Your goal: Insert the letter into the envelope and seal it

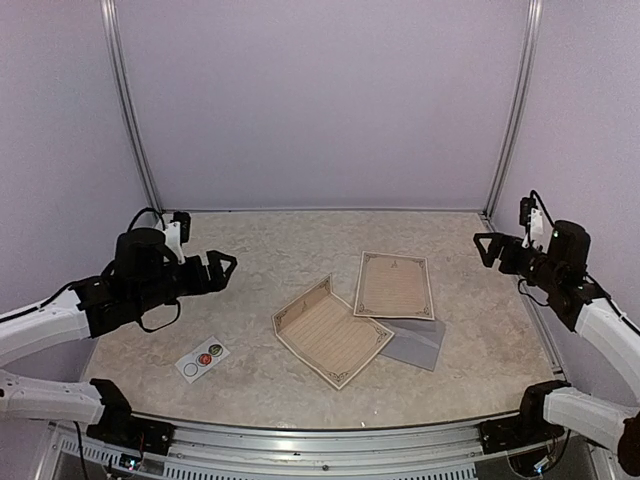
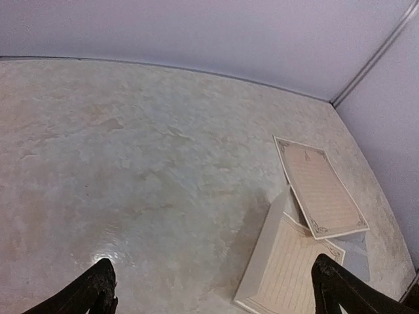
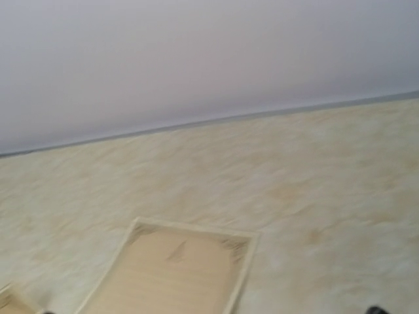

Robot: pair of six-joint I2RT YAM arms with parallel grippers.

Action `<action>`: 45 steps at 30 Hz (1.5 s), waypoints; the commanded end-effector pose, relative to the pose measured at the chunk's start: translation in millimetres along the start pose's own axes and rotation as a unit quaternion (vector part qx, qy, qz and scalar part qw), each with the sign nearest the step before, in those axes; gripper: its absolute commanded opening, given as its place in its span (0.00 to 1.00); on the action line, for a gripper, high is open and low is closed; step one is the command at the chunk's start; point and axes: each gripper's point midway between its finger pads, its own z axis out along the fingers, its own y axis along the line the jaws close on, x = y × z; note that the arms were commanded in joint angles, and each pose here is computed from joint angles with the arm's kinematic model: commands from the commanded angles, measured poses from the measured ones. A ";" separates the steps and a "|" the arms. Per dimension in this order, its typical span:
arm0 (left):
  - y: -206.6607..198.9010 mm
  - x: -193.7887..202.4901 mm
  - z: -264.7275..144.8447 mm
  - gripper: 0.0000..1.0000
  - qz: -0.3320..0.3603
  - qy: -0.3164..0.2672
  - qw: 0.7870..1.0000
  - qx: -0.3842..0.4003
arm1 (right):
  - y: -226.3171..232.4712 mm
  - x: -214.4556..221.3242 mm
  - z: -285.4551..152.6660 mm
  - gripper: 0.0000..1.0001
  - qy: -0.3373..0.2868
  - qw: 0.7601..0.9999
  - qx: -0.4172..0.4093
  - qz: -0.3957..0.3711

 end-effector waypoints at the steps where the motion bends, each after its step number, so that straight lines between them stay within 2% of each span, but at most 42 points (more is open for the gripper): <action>1: -76.7 46.5 14.7 0.99 0.091 0.083 0.988 0.096 | 34.9 19.9 -1.6 0.99 0.045 0.996 -0.078 0.027; 6: -88.9 112.7 54.2 0.99 0.159 0.192 0.966 0.071 | 54.0 41.5 -2.8 1.00 0.072 0.991 -0.109 0.031; 15: -82.7 162.0 95.6 0.97 0.205 0.255 0.944 0.040 | 59.2 56.7 -5.9 0.99 0.094 0.989 -0.112 0.033; 18: -81.6 179.0 103.0 0.75 0.214 0.274 0.937 0.043 | 59.0 57.4 -7.1 0.99 0.095 0.989 -0.110 0.029; 19: -84.2 182.7 103.9 0.63 0.217 0.276 0.935 0.050 | 59.2 56.6 -7.3 0.99 0.095 0.989 -0.110 0.028; 22: -85.3 191.0 105.6 0.17 0.227 0.278 0.932 0.052 | 60.6 56.8 -5.8 0.99 0.102 0.988 -0.112 0.028; 23: -84.4 191.2 105.5 0.06 0.228 0.278 0.932 0.049 | 60.9 56.3 -4.8 0.99 0.103 0.988 -0.113 0.029; 24: -82.6 190.3 104.6 0.00 0.228 0.281 0.931 0.043 | 61.8 56.3 -3.2 0.99 0.107 0.987 -0.114 0.034; 26: -81.1 183.0 99.2 0.00 0.225 0.283 0.932 0.028 | 66.1 55.7 0.1 0.99 0.118 0.984 -0.122 0.052; 29: -93.4 150.4 79.3 0.00 0.181 0.263 0.947 0.031 | 78.8 58.8 3.5 0.99 0.147 0.973 -0.145 0.104; 32: -125.4 108.1 50.2 0.00 0.118 0.216 0.964 0.100 | 96.8 65.6 2.2 0.99 0.175 0.960 -0.172 0.133; 35: -151.0 71.8 21.9 0.00 0.067 0.164 0.969 0.173 | 108.1 72.8 0.2 1.00 0.188 0.952 -0.183 0.158; 37: -162.7 60.0 7.1 0.00 0.051 0.146 0.964 0.215 | 119.0 80.4 -3.2 1.00 0.188 0.945 -0.203 0.172; 41: -182.3 30.7 -17.7 0.00 0.040 0.095 0.954 0.281 | 153.9 68.3 -12.2 0.99 0.148 0.933 -0.279 0.174; 45: -211.7 4.9 -43.0 0.00 0.035 0.070 0.931 0.357 | 178.7 70.5 -10.8 0.99 0.162 0.918 -0.316 0.174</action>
